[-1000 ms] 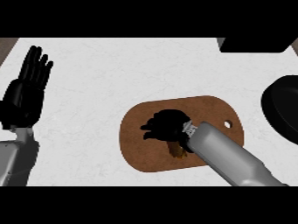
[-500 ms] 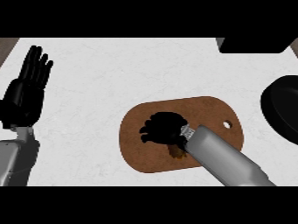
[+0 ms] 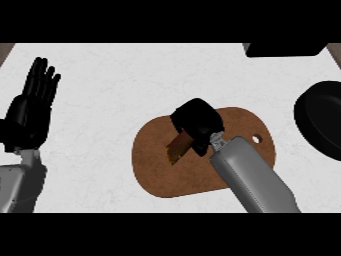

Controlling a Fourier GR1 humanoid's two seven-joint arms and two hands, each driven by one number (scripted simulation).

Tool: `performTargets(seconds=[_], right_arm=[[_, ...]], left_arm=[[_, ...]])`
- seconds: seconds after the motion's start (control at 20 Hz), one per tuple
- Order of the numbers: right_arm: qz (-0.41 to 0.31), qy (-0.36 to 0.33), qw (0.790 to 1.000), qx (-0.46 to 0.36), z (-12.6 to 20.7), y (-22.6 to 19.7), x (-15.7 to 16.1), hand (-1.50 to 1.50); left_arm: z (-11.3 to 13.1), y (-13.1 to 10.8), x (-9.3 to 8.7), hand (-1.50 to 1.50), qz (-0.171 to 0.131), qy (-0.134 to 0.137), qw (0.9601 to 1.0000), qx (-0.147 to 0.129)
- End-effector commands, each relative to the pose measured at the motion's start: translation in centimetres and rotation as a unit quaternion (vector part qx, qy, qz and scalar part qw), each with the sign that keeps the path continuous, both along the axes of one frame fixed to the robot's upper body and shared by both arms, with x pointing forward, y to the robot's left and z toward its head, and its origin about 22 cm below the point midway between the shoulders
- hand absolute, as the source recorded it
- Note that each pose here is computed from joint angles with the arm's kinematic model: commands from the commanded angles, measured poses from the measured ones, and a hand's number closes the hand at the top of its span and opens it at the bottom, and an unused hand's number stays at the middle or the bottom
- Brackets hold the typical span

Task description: Pick the sweet potato from the cutting board and place it in the pot

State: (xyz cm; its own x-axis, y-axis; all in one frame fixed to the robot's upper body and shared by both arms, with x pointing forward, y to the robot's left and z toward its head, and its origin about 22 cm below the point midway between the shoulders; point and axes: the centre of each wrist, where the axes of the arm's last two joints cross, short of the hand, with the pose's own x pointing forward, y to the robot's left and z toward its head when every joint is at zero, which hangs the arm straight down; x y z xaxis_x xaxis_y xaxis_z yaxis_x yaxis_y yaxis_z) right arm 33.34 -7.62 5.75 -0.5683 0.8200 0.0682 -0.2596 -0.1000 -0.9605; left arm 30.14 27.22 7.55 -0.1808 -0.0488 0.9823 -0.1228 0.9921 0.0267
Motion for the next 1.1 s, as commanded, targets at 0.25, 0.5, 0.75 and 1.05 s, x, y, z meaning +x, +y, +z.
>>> performTargets(seconds=[0.25,0.5,0.75,1.05], right_arm=[[-0.359,-0.185,0.903,0.144,6.8,-0.2,0.9,1.50],[-0.451,-0.286,0.826,0.183,11.7,1.6,-0.1,1.50],[-0.500,-0.370,0.765,0.168,13.8,-0.1,-2.0,1.50],[-0.540,-0.380,0.734,0.160,16.1,-7.8,-3.3,1.50]], left_arm=[[0.7,-0.4,0.1,0.00,-0.011,0.004,0.9999,-0.001],[0.2,-0.8,0.3,0.00,-0.008,0.000,1.0000,0.001],[-0.1,0.7,-0.2,0.00,-0.003,-0.001,1.0000,-0.005],[1.2,1.1,0.4,0.00,0.001,-0.003,1.0000,0.001]])
